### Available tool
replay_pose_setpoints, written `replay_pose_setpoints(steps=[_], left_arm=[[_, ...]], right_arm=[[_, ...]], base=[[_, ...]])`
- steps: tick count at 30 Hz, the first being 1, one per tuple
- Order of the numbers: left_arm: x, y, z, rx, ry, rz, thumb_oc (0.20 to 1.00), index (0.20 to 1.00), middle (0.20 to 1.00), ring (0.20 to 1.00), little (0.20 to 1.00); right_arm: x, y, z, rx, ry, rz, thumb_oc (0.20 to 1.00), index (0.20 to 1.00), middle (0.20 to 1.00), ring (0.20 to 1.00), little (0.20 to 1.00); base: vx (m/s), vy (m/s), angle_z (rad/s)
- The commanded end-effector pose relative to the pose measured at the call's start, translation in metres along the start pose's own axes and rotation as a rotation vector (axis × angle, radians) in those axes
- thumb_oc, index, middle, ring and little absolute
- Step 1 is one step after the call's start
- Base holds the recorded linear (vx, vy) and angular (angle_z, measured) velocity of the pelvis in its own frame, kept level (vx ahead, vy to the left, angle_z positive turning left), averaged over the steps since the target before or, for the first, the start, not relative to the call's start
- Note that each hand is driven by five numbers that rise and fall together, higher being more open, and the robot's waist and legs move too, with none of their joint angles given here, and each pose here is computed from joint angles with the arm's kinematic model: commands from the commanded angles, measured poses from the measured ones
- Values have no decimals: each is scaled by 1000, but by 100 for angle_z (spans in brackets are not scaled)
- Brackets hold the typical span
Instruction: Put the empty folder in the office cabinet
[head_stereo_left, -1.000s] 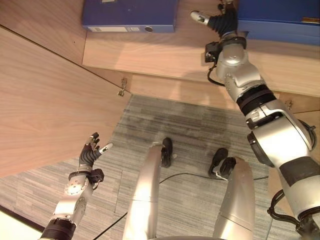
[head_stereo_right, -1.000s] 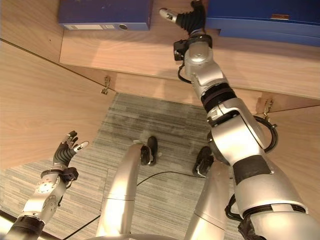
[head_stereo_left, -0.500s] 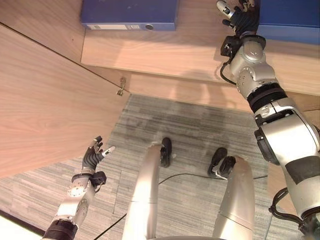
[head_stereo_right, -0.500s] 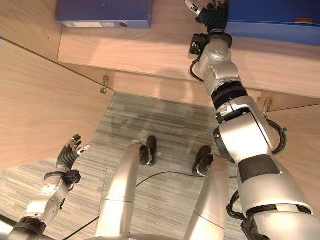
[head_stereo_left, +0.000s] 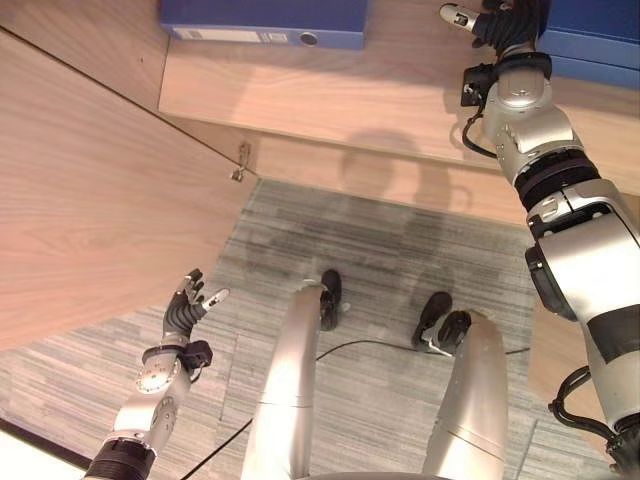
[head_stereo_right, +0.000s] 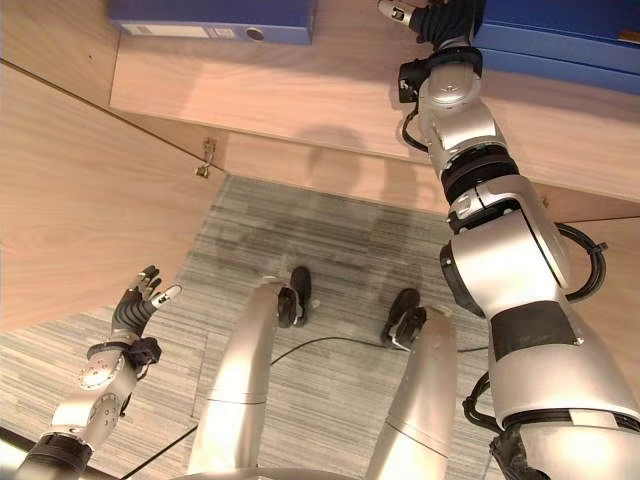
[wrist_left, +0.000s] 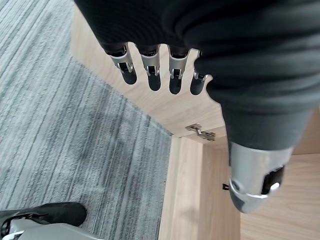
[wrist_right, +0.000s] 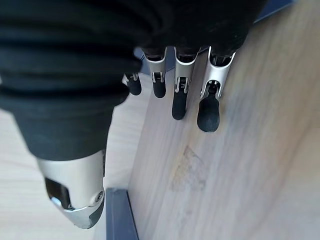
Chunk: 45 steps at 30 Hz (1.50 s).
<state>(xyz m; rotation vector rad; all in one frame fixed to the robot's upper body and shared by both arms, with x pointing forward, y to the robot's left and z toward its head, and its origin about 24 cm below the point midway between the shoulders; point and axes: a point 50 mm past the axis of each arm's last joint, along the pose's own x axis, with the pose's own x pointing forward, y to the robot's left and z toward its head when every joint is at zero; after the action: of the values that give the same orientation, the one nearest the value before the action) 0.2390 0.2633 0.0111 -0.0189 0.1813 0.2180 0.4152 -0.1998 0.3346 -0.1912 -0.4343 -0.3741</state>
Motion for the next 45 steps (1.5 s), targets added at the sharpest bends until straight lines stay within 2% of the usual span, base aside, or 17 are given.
replay_pose_setpoints(steps=[1,8,12,14,15,18,19,20,21,22,23,27,32,39,45], left_arm=[[-7,17,0,-24,-22,74,1000,1000,1000,1000,1000],[-10,21,-5,-14,-1,76,1000,1000,1000,1000,1000],[-12,23,-5,-7,0,69,1000,1000,1000,1000,1000],[-11,23,-4,-5,-2,59,1000,1000,1000,1000,1000],[-11,23,-4,-6,-2,59,1000,1000,1000,1000,1000],[-14,27,-6,-2,7,60,1000,1000,1000,1000,1000],[-16,30,-8,1,17,71,1000,1000,1000,1000,1000],[-18,31,-9,2,19,75,1000,1000,1000,1000,1000],[-18,31,-9,3,19,75,1000,1000,1000,1000,1000],[-17,30,-9,1,15,82,1000,1000,1000,1000,1000],[-16,29,-7,3,-3,95,1000,1000,1000,1000,1000],[-12,28,2,4,-51,97,1000,1000,1000,1000,1000],[-12,28,4,6,-66,91,1000,1000,1000,1000,1000],[-13,28,2,3,-63,88,1000,1000,1000,1000,1000],[-11,23,-8,-4,-24,81,1000,1000,1000,1000,1000]], right_arm=[[-2,-132,-40,-162,159,-417,1000,1000,1000,1000,1000],[-9,-145,-55,-171,187,-437,1000,1000,1000,1000,1000],[-7,-128,-53,-212,148,-366,1000,1000,1000,1000,1000],[-5,-100,-50,-250,106,-224,1000,1000,1000,1000,1000],[-5,-100,-50,-251,106,-223,1000,1000,1000,1000,1000],[-8,-53,-32,-392,-39,-1,1000,1000,1000,1000,1000],[-12,-34,-14,-495,-171,45,1000,1000,1000,1000,1000],[-15,-28,-4,-606,-264,42,1000,1000,1000,1000,1000],[-16,-28,-4,-607,-263,42,1000,1000,1000,1000,1000],[-21,-24,5,-727,-368,11,1000,1000,1000,1000,1000],[-25,-27,19,-820,-489,-86,1000,1000,1000,1000,1000],[-37,-28,34,-921,-657,-180,1000,1000,1000,1000,1000],[-53,-20,27,-990,-758,-93,1000,1000,1000,1000,1000],[-62,-13,1,-1123,-757,56,1000,1000,1000,1000,1000],[-87,10,-39,-1258,-793,273,1000,1000,1000,1000,1000]], base=[[0,0,0],[-19,-12,0],[-43,-10,-5],[-40,-1,-2],[-35,-5,-3],[0,0,0],[0,0,0],[9,8,-3],[18,9,-5],[12,7,-9],[16,5,-10],[2,-2,-3],[0,0,0],[0,0,0],[-24,10,-1]])
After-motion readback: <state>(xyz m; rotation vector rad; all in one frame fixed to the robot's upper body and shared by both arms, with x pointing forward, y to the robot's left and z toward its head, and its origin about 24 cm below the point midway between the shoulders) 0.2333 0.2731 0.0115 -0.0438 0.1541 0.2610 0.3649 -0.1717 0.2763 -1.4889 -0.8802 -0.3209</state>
